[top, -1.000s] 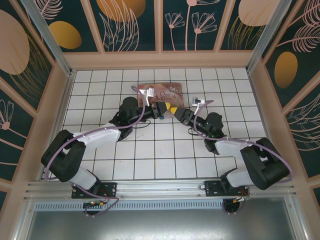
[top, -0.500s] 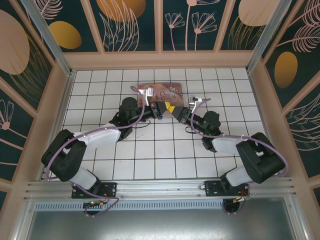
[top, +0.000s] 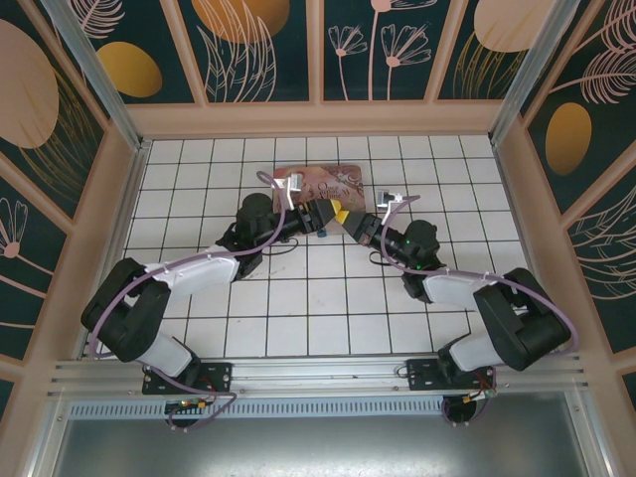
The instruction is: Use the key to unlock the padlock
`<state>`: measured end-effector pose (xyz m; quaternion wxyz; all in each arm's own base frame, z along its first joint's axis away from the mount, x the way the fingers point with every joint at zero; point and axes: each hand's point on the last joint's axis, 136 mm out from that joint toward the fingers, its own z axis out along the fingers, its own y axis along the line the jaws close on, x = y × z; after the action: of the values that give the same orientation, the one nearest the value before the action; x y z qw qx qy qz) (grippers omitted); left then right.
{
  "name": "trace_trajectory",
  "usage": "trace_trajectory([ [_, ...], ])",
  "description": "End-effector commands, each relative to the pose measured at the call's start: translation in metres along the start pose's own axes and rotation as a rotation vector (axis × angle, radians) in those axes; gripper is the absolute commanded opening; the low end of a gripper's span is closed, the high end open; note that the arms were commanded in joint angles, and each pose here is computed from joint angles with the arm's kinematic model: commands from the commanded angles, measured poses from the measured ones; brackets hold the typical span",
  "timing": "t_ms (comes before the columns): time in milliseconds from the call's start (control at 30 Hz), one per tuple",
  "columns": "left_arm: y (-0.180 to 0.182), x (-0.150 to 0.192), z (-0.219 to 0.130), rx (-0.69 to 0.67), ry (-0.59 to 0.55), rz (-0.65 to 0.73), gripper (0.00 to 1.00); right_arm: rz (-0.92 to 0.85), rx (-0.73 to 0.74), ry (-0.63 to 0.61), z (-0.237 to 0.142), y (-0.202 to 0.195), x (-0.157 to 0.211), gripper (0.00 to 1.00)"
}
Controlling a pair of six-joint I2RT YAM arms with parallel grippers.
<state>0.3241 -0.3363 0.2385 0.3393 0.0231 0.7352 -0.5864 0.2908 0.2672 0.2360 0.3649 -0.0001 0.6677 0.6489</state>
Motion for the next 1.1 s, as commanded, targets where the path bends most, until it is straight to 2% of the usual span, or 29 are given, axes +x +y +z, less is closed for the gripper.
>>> trace_trajectory([
  [0,-0.003,-0.025,-0.015,-0.041,-0.087,-0.060,0.69,-0.062,0.009,-0.015,-0.006,0.008,-0.001,0.00],
  [267,-0.015,-0.036,-0.029,-0.004,-0.122,-0.191,0.73,-0.093,0.050,0.000,-0.007,0.010,-0.002,0.00],
  [533,-0.017,-0.031,-0.030,0.014,-0.105,-0.179,0.71,-0.089,0.040,0.019,-0.003,0.015,0.000,0.00],
  [800,-0.011,-0.013,-0.020,0.034,-0.010,-0.128,0.60,-0.081,0.000,0.062,0.007,0.025,0.008,0.00],
  [1067,-0.011,-0.008,-0.020,0.057,0.009,-0.121,0.51,-0.065,-0.018,0.080,0.020,0.027,0.012,0.00],
])
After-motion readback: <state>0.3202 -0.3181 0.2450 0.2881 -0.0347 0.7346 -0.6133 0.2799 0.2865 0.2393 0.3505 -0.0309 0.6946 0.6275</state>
